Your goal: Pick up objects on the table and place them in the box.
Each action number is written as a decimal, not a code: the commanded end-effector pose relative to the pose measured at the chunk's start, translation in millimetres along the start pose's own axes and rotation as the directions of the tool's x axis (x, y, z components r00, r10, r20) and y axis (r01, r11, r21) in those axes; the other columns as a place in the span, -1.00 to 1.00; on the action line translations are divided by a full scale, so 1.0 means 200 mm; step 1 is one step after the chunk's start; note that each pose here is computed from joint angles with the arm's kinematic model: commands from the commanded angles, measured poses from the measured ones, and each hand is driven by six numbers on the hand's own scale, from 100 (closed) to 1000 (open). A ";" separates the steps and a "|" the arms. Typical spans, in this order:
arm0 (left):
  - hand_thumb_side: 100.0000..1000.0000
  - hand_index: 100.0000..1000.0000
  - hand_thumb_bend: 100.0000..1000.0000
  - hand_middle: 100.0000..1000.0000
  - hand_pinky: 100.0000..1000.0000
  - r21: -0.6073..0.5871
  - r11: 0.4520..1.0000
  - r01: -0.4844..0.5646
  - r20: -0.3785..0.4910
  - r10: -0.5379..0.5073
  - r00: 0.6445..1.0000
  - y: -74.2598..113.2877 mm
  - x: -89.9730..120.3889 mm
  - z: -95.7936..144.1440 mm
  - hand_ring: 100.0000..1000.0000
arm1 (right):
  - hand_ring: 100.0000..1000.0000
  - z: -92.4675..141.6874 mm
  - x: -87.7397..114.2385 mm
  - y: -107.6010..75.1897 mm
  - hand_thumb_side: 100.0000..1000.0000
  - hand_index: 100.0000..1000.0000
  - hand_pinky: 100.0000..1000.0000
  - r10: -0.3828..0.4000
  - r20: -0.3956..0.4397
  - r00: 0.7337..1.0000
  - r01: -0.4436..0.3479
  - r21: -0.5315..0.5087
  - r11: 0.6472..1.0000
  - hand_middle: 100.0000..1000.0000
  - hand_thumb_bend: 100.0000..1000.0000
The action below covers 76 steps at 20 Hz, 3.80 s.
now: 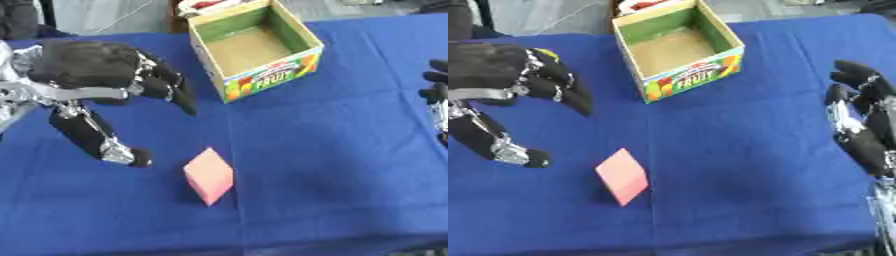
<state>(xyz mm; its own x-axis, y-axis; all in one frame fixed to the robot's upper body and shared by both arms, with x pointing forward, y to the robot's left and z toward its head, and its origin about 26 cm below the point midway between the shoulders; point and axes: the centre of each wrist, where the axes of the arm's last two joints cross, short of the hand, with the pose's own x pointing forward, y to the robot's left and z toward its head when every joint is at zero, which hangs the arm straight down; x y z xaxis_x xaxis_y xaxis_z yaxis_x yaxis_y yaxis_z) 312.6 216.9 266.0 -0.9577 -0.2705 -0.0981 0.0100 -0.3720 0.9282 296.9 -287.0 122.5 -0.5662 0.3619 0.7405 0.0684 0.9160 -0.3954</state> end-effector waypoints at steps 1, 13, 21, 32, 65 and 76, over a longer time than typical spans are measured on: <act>-0.88 0.66 -0.05 0.46 0.51 -0.143 0.987 0.072 0.044 -0.066 0.997 0.02 -0.02 -0.03 0.40 | 0.68 -0.01 0.02 -0.03 -0.02 0.64 0.47 0.018 0.018 1.000 -0.019 0.010 1.000 0.66 -1.00; -0.73 0.73 0.47 0.61 0.59 -0.269 0.958 0.100 0.123 -0.068 0.990 -0.13 -0.13 -0.20 0.52 | 0.68 -0.02 0.02 -0.02 -0.02 0.64 0.47 0.013 0.022 1.000 -0.014 0.018 1.000 0.66 -1.00; -0.73 0.75 0.42 0.64 0.60 -0.289 0.955 0.068 0.113 -0.036 0.993 -0.21 -0.20 -0.26 0.55 | 0.68 -0.02 0.02 -0.02 -0.02 0.65 0.47 0.009 0.026 1.000 -0.009 0.021 1.000 0.66 -1.00; -0.72 0.76 0.36 0.63 0.59 -0.270 0.963 0.024 0.112 0.006 0.994 -0.24 -0.26 -0.38 0.54 | 0.68 -0.02 0.02 -0.01 -0.02 0.65 0.47 0.002 0.023 1.000 -0.002 0.021 1.000 0.66 -1.00; -0.90 0.31 -0.12 -0.08 0.24 -0.286 0.958 -0.024 0.190 0.082 0.978 -0.32 -0.25 -0.50 -0.02 | 0.68 -0.02 0.01 -0.01 -0.01 0.65 0.47 -0.003 0.021 1.000 0.002 0.024 1.000 0.66 -1.00; -0.89 0.26 -0.24 -0.12 0.26 -0.087 0.990 -0.112 -0.028 0.110 0.993 -0.01 -0.37 -0.21 -0.03 | 0.68 -0.01 0.01 -0.01 -0.01 0.65 0.47 -0.003 0.017 1.000 0.002 0.021 1.000 0.66 -1.00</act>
<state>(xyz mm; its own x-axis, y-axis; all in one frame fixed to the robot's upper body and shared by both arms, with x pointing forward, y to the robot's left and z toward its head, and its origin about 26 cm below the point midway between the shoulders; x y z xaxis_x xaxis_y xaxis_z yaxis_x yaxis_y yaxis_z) 393.3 187.5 234.0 -0.9107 -0.4035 0.0890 0.2184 -0.2872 0.9326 297.6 -284.7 120.5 -0.5680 0.3490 0.7454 0.0430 0.9170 -0.3966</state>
